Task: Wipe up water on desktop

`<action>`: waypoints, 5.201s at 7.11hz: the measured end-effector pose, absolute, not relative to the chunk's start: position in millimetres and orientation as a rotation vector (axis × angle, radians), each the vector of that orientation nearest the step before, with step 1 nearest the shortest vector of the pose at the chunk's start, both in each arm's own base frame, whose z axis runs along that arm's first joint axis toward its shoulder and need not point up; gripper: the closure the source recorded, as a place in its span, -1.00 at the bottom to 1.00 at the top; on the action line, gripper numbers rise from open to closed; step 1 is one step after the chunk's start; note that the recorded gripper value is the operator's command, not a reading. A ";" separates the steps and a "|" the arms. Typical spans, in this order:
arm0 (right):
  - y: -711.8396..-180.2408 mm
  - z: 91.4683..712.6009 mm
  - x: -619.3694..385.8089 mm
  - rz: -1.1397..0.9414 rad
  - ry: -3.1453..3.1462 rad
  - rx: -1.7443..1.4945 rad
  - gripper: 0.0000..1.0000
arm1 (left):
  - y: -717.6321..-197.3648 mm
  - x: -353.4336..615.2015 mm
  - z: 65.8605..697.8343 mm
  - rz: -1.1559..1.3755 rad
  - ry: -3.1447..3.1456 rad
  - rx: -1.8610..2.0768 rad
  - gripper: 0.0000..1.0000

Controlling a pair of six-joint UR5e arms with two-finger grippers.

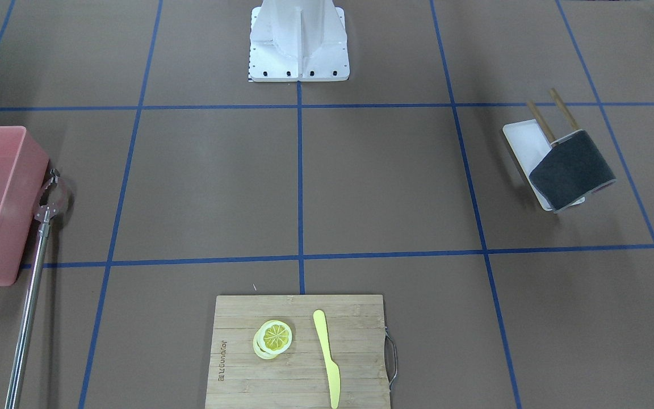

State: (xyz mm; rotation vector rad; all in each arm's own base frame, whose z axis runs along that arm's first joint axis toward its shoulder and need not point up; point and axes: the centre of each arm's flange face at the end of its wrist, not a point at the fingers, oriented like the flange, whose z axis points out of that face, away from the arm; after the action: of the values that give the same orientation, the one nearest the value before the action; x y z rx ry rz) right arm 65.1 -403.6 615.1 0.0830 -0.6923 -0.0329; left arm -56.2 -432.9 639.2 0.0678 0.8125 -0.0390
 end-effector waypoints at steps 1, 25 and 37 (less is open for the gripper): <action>-403.5 615.2 65.0 -0.033 -0.694 0.083 -1.00 | -433.0 -56.2 638.3 -0.038 0.813 0.070 -0.97; -444.2 580.7 29.4 -0.016 -0.702 0.245 -1.00 | -419.1 105.0 569.9 -0.094 1.021 0.246 0.00; -440.6 584.8 30.5 -0.013 -0.692 0.240 -1.00 | -416.7 110.9 573.8 -0.068 1.043 0.265 0.61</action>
State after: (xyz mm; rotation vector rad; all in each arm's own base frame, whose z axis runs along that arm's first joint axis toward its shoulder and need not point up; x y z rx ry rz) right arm 30.5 -440.6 584.8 0.2400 -0.6915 -0.0130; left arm 110.9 -416.7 573.8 0.2648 1.0427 -0.0680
